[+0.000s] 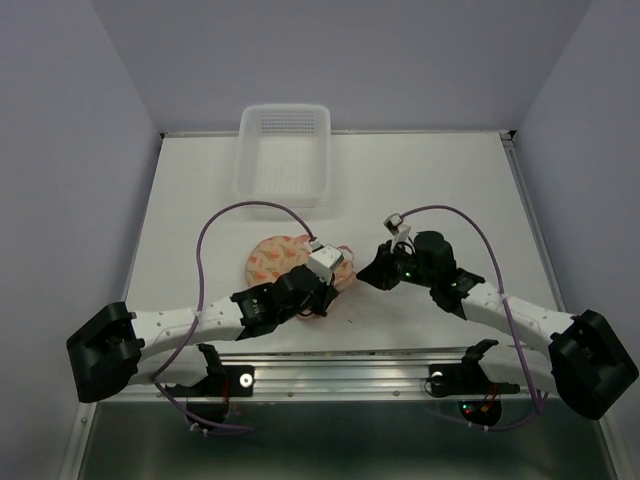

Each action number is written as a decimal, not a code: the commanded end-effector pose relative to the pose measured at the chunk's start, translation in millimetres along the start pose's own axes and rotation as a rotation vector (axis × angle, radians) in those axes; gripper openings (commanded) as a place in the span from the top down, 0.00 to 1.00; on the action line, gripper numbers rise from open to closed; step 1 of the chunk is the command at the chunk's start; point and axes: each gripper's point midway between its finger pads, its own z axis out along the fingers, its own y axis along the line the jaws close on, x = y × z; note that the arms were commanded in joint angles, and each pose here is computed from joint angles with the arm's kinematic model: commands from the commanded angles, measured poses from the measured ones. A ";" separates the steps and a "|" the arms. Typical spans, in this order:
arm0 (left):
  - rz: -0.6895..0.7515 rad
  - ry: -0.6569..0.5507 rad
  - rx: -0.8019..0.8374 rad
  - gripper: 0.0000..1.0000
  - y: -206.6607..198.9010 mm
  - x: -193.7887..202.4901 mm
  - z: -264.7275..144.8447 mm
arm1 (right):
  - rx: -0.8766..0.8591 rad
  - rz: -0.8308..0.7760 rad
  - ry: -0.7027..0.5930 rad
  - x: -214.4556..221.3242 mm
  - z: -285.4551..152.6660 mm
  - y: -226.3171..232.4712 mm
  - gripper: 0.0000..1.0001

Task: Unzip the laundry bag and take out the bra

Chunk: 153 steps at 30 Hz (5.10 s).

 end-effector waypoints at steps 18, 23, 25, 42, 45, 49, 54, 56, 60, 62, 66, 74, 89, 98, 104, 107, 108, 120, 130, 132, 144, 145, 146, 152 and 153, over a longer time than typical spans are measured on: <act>-0.044 0.007 0.040 0.88 -4.9 5.6 -15.0 | -0.004 0.044 -0.045 -13.3 -8.6 -9.0 0.93; -0.053 -0.019 0.036 0.95 -3.6 -1.1 -20.8 | -0.081 0.110 -0.059 -5.7 -6.4 1.2 0.38; -0.059 -0.019 0.036 0.96 -3.1 0.1 -21.8 | -0.108 0.162 -0.056 -5.1 -1.2 4.3 0.37; -0.081 -0.046 0.046 0.97 -3.7 -2.1 -24.5 | -0.287 0.363 -0.092 -28.1 16.4 30.2 0.29; -0.079 -0.051 0.050 0.97 -4.2 -3.6 -25.5 | -0.276 0.371 -0.082 -23.4 18.8 26.6 0.31; -0.079 -0.064 0.059 0.97 -5.1 -5.9 -27.3 | -0.266 0.382 -0.066 -16.0 21.2 22.5 0.34; -0.083 -0.087 0.070 0.97 -6.6 -10.8 -30.3 | -0.270 0.387 -0.057 -13.7 23.9 21.4 0.34; -0.084 -0.090 0.071 0.97 -6.5 -10.9 -30.6 | -0.278 0.382 -0.059 -15.4 24.1 22.9 0.36; -0.083 -0.092 0.079 0.97 -7.5 -10.6 -30.7 | -0.292 0.378 -0.064 -17.7 24.2 25.0 0.45; -0.082 -0.087 0.078 0.97 -7.2 -8.6 -30.1 | -0.298 0.373 -0.067 -19.1 24.0 26.1 0.52; -0.086 -0.085 0.079 0.97 -7.3 -7.4 -29.7 | -0.299 0.361 -0.068 -18.6 23.4 26.2 0.63; -0.086 -0.085 0.074 0.97 -6.1 -6.7 -29.9 | -0.262 0.343 -0.078 -16.5 21.6 20.7 0.77; -0.084 -0.078 0.073 0.98 -4.6 -2.8 -31.0 | 0.016 0.267 -0.116 -17.5 13.3 -25.3 0.99; -0.095 -0.063 0.069 0.92 -3.7 2.8 -29.1 | 0.198 0.132 -0.149 -34.5 -7.2 -48.7 0.99; -0.097 -0.082 0.028 0.01 -1.4 -13.2 -30.1 | 0.115 0.079 -0.125 -27.9 -11.0 -24.0 0.99; -0.083 -0.091 0.032 0.01 -5.3 -27.3 -32.8 | 0.109 0.054 -0.124 -24.3 -10.6 -10.5 0.99; -0.072 -0.091 0.038 0.01 -6.8 -29.4 -33.3 | 0.117 0.052 -0.132 -25.1 -10.5 -8.6 0.99; -0.048 -0.054 0.007 0.02 -12.8 -34.5 -14.0 | 0.089 0.029 -0.128 -26.9 -0.5 33.2 0.99; -0.008 -0.010 -0.021 0.36 -18.2 -33.2 10.7 | 0.083 0.032 -0.118 -23.4 5.5 36.8 0.99; -0.001 -0.001 -0.025 0.56 -18.4 -31.0 14.0 | 0.080 0.028 -0.113 -21.8 6.4 38.9 0.99; -0.023 0.034 -0.002 1.00 -11.9 -2.9 0.1 | 0.321 -0.040 -0.180 -35.9 -5.5 -9.0 0.99; -0.029 0.034 -0.001 1.00 -9.6 1.6 -3.7 | 0.357 -0.029 -0.192 -40.1 -8.2 -20.5 0.99; -0.043 0.036 0.002 1.00 -9.1 4.4 -5.8 | 0.375 -0.020 -0.198 -42.5 -9.8 -27.4 0.99; -0.100 0.025 0.018 1.00 -4.5 18.5 -18.0 | 0.402 0.001 -0.211 -56.1 -12.7 -46.5 0.99; -0.114 0.019 0.010 0.99 -3.2 18.0 -19.1 | 0.381 -0.003 -0.205 -56.3 -11.7 -42.5 0.99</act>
